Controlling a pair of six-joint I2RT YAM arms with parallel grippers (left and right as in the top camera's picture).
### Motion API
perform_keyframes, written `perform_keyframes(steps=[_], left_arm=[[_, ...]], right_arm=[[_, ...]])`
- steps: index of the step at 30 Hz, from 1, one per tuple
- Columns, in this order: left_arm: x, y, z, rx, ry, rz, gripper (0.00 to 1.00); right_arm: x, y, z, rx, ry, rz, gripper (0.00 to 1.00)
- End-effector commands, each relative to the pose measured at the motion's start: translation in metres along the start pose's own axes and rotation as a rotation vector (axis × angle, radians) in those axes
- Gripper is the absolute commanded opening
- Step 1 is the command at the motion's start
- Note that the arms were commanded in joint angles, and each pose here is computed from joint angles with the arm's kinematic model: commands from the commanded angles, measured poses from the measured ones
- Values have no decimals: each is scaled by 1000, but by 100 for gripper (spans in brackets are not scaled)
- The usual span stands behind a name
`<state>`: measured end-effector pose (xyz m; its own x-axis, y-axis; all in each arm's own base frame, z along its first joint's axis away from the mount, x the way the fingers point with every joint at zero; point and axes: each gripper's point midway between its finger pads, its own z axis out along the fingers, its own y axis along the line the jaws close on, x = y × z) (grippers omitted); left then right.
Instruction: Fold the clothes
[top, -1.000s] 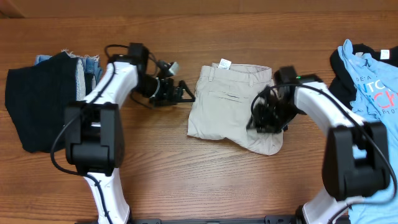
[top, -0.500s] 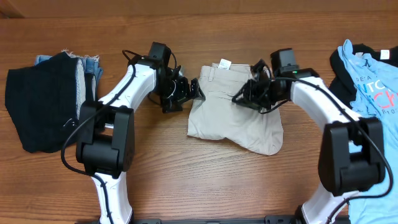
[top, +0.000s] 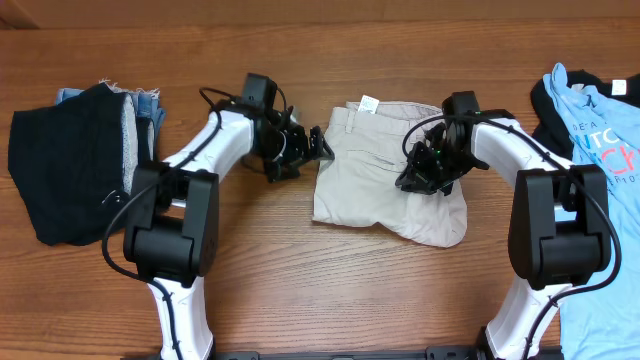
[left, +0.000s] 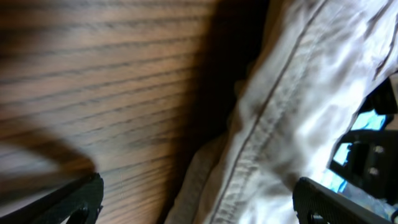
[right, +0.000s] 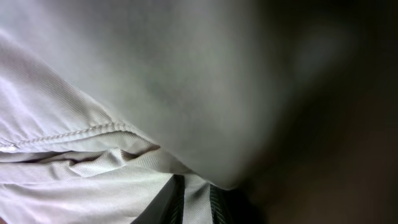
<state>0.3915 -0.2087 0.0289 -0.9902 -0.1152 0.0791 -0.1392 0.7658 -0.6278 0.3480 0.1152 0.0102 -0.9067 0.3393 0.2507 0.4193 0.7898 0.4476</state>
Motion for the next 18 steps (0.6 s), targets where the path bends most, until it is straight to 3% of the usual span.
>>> perform_keyframes(steps=[1,12,13,18], left_arm=[[26,-8,30,56,63,-75,100],[62,-36,112,224,219,-48,100],[61,-37,113,229,213,-41,95],[53,-38,106,259,200,-37,42]], right_arm=[[-12,-46,14,155,-27,66,19],[-10,-40,15,121,-9,19,18],[-10,-40,15,121,-9,19,18],[-10,-39,15,121,-9,19,18]])
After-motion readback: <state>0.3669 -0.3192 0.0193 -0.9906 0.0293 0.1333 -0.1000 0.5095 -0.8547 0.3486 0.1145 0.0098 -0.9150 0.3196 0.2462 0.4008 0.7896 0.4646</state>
